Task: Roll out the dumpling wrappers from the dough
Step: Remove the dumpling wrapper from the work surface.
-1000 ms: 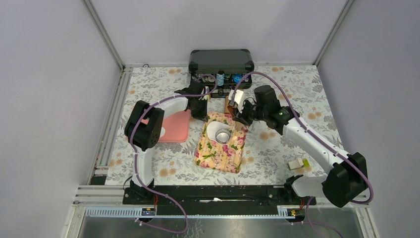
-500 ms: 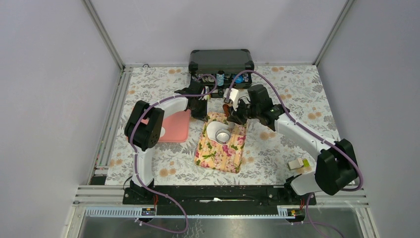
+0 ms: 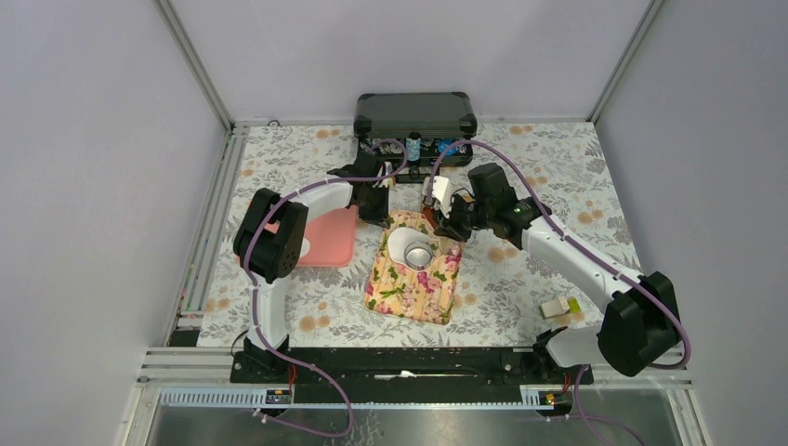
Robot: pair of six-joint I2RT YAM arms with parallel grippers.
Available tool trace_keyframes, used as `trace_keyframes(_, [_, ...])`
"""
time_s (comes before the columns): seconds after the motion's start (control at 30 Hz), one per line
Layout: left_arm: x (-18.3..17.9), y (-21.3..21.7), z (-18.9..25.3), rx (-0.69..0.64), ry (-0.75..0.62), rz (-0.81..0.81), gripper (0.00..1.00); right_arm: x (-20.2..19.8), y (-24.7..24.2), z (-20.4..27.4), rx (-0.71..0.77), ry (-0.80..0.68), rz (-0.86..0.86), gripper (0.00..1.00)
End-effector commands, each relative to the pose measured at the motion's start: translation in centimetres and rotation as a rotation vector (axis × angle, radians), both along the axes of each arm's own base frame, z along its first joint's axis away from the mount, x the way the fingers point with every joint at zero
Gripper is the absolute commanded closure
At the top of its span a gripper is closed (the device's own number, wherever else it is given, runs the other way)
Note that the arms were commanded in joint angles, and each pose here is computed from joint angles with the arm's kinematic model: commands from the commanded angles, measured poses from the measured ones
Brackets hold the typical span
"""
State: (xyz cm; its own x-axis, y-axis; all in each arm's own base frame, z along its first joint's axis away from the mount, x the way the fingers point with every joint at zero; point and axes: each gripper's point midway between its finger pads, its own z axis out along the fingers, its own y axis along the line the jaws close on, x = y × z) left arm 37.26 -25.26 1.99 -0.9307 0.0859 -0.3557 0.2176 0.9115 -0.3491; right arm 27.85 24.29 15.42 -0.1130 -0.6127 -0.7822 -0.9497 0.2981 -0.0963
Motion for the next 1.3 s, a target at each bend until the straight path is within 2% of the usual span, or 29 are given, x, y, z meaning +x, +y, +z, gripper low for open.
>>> trace_keyframes(0.0, [-1.5,1.6,-1.7,0.093,0.031,0.004,1.00,-2.4,-2.5,-1.8,-0.138,0.072,0.010,1.00])
trace_keyframes(0.27, [-1.5,1.6,-1.8,0.095,0.032,0.004,1.00,-1.7,-3.8,-0.3,-0.227,0.038,-0.001,1.00])
trace_keyframes(0.43, [-1.5,1.6,-1.7,0.091,0.032,0.003,1.00,-1.1,-3.3,0.8,-0.200,0.020,-0.014,1.00])
trace_keyframes(0.63, [-1.7,1.1,-1.6,0.068,0.040,-0.008,1.00,-1.0,0.2,3.8,0.042,0.025,-0.020,1.00])
trace_keyframes(0.9, [-1.8,0.8,-1.5,0.047,0.044,-0.006,1.00,2.4,1.6,4.7,0.309,-0.071,-0.249,1.00])
trace_keyframes(1.03, [-1.9,0.8,-1.7,0.042,0.049,-0.001,1.00,1.7,0.9,2.6,0.297,-0.020,-0.293,1.00])
trace_keyframes(1.27, [-1.7,1.2,-1.7,0.054,0.044,0.007,1.00,0.0,-1.2,1.4,0.108,0.063,-0.296,1.00])
